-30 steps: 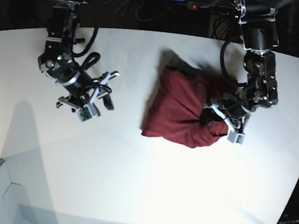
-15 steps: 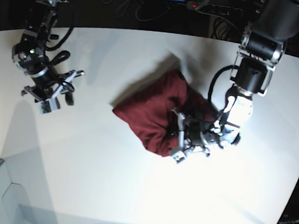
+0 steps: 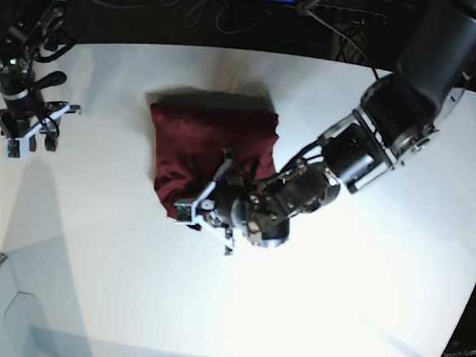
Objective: Layout the t-shirt on the table in an organized manner, then fold the t-shirt properly
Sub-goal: 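Drag the bundle with the left gripper toward the right gripper and release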
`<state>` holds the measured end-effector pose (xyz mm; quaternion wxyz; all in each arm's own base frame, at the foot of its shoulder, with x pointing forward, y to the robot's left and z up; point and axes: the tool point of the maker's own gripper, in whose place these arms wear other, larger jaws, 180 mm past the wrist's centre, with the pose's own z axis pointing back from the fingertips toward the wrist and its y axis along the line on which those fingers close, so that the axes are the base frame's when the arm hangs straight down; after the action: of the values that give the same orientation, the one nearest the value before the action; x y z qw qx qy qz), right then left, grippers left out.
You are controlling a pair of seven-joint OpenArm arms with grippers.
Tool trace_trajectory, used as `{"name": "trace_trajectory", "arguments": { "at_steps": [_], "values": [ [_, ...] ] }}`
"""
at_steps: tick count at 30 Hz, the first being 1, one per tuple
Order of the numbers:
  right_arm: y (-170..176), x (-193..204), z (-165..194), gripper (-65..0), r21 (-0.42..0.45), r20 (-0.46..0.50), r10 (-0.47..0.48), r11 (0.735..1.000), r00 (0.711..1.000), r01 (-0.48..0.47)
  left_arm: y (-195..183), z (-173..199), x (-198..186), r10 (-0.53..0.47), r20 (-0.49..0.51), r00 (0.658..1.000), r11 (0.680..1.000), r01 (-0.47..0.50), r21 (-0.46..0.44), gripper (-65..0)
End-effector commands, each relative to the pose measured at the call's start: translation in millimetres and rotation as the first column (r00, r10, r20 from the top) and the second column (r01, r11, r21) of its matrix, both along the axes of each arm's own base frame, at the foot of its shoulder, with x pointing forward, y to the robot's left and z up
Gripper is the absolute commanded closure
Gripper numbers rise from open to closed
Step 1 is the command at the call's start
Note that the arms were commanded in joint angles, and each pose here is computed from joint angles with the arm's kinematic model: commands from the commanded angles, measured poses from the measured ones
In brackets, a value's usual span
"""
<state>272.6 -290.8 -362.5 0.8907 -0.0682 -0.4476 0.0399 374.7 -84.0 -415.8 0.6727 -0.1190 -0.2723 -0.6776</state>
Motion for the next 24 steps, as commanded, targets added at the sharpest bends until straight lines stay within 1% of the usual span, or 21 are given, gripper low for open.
{"name": "trace_trajectory", "arguments": {
  "at_steps": [1, 4, 7, 9, 10, 14, 16, 18, 20, 24],
  "values": [
    [-0.9, 6.3, 13.3, -25.5, -0.004, 0.052, 0.01, 1.0, 0.999, -0.01, -11.3, 15.7, 10.1, -0.047, 0.058, 0.997, 0.999, 0.047, 0.012, -0.5],
    [-1.4, 0.8, 9.7, -25.4, -0.005, 0.038, 0.009, 1.0, 0.999, -0.008, -17.7, 9.1, 6.0, -0.137, 0.119, 0.983, 0.986, 0.124, 0.109, -0.5],
    [-1.4, -2.0, 8.7, -25.3, -0.008, 0.033, 0.009, 1.0, 0.999, -0.009, -18.3, 9.7, 12.0, -0.175, 0.175, 0.969, 0.975, 0.146, 0.17, -1.1],
    [-1.4, -2.8, 8.1, -25.3, -0.006, 0.031, 0.008, 1.0, 0.999, -0.007, -17.8, 9.0, 12.6, -0.171, 0.18, 0.969, 0.975, 0.14, 0.174, -6.1],
    [-1.4, -2.8, 8.1, -25.3, -0.006, 0.031, 0.008, 1.0, 0.999, -0.007, -17.6, 9.3, 13.0, -0.16, 0.177, 0.971, 0.978, 0.131, 0.164, -10.2],
    [-1.0, -6.7, 5.0, -25.3, -0.005, 0.02, 0.007, 1.0, 1.0, -0.007, -15.3, 16.0, 21.4, -0.117, 0.182, 0.976, 0.987, 0.093, 0.134, -31.1],
    [2.3, -7.0, 3.2, -25.3, 0.006, 0.02, 0.005, 1.0, 1.0, -0.005, -13.5, 18.3, 24.5, -0.102, 0.184, 0.978, 0.989, 0.079, 0.124, -37.1],
    [2.8, -7.1, 3.0, -25.3, 0.007, 0.02, 0.005, 1.0, 1.0, -0.005, -13.4, 24.9, 30.1, -0.078, 0.191, 0.979, 0.993, 0.059, 0.1, -39.2],
    [2.8, -7.1, 3.0, -25.3, 0.007, 0.02, 0.005, 1.0, 1.0, -0.005, -14.2, 36.7, 39.4, -0.042, 0.203, 0.978, 0.998, 0.03, 0.061, -39.6],
    [2.8, -7.1, 3.0, -25.3, 0.007, 0.02, 0.005, 1.0, 1.0, -0.005, -25.4, 89.1, 61.6, 0.04, 0.275, 0.961, 0.996, -0.016, -0.089, -39.8]
  ]
}}
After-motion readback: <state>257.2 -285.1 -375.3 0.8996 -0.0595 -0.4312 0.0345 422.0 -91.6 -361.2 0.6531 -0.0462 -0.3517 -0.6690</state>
